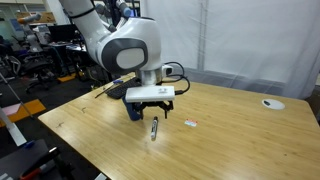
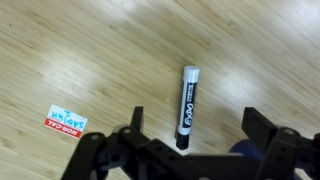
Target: Put the marker in the cup
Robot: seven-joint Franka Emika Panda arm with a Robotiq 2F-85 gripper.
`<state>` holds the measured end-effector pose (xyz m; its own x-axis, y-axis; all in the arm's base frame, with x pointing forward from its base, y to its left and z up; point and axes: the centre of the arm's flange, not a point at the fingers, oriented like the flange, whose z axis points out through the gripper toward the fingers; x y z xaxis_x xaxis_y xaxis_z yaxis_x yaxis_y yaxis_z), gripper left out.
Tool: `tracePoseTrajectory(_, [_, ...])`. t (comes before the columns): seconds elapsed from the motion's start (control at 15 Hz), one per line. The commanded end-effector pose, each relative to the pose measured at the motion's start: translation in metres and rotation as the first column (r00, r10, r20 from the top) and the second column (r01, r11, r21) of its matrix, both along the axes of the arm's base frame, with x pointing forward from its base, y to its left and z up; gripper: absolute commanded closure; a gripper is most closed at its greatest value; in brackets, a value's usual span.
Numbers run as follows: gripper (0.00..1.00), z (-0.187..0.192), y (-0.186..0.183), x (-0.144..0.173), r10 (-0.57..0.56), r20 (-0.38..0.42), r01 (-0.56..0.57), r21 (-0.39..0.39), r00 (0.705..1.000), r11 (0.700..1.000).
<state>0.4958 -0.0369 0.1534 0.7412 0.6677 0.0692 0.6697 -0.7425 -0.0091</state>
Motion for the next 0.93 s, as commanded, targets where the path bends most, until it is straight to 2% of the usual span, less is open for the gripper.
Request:
tracePoseTrajectory(0.0, [0.0,-0.018,-0.005,0.013,-0.04,0.003,0.039,0.039,0.999,0.998])
tracePoseTrajectory(0.27, [0.0,-0.034,-0.003,0.014,-0.051,-0.015,0.052,0.065,0.999,0.997])
tracePoseTrajectory(0.87, [0.0,-0.071,-0.012,0.016,-0.091,-0.072,0.096,0.065,0.993,0.993])
